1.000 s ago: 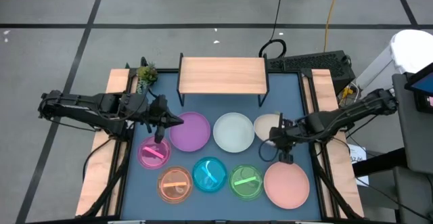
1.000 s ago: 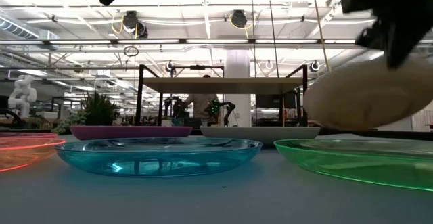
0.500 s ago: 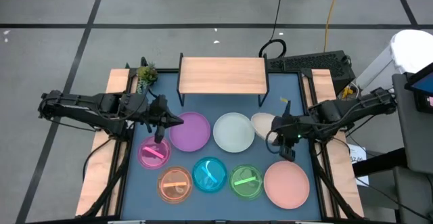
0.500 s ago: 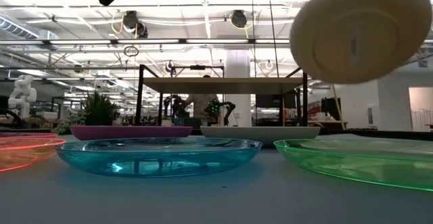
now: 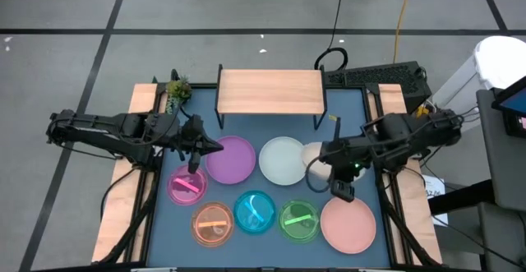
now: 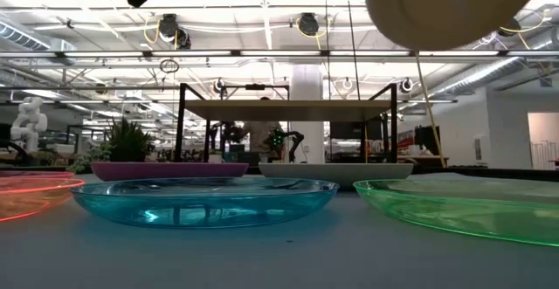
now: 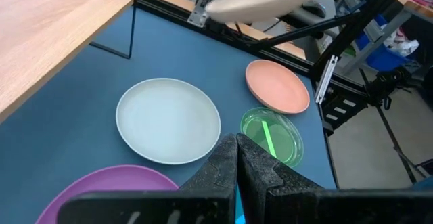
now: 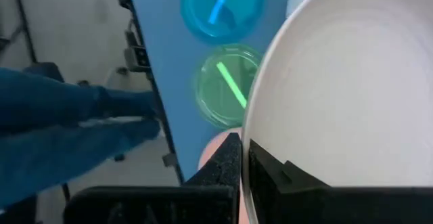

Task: Place and stack plates onto a shelf
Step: Put the white plate on the shelf

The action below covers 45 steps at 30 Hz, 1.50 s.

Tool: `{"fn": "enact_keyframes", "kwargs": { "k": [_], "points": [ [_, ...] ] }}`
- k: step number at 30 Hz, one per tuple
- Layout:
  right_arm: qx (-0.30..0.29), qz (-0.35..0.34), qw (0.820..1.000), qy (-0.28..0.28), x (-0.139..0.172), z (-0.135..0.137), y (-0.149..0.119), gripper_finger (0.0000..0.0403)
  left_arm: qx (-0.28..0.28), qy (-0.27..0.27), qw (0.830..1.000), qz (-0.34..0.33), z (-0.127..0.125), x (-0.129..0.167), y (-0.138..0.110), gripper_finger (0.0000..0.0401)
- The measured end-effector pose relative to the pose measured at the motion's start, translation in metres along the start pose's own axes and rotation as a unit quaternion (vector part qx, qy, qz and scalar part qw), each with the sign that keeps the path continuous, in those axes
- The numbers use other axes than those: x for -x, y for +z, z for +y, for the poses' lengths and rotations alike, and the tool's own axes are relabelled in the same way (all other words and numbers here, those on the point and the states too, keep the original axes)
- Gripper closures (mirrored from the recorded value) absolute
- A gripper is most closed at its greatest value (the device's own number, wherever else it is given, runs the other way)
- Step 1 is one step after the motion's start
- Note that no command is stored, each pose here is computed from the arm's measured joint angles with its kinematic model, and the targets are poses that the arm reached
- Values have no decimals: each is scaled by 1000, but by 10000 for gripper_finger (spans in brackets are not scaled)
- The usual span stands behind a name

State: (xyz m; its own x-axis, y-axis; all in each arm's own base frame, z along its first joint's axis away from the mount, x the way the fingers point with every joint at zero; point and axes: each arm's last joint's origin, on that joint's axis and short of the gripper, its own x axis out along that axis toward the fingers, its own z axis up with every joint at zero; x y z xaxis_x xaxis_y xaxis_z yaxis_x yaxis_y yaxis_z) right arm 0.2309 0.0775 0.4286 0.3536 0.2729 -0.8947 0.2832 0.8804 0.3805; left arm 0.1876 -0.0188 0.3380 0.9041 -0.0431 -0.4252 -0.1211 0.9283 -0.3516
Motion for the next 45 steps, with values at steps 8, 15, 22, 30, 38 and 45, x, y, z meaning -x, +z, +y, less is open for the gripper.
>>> {"fn": "enact_keyframes", "kwargs": {
  "k": [8, 15, 22, 30, 38, 45],
  "points": [
    [9, -37, 999, 24, 24, 18, 22, 403, 0, 0, 1000, 0, 0, 0, 0, 398],
    [9, -53, 998, 14, 23, 18, 32, 403, 2, 0, 1000, 0, 0, 0, 0, 398],
    [22, -83, 996, -13, 31, -4, 46, 403, 0, 0, 1000, 0, 0, 0, 0, 398],
    [73, -146, 986, -42, 42, -32, 70, 403, 10, 0, 1000, 0, 0, 0, 0, 398],
    [117, -218, 963, -109, 54, -57, 91, 403, 2, 0, 1000, 0, 0, 0, 0, 398],
    [153, -288, 928, -181, 65, -67, 106, 403, -11, 5, 1000, -3, 0, 0, 0, 398]
  ]
}}
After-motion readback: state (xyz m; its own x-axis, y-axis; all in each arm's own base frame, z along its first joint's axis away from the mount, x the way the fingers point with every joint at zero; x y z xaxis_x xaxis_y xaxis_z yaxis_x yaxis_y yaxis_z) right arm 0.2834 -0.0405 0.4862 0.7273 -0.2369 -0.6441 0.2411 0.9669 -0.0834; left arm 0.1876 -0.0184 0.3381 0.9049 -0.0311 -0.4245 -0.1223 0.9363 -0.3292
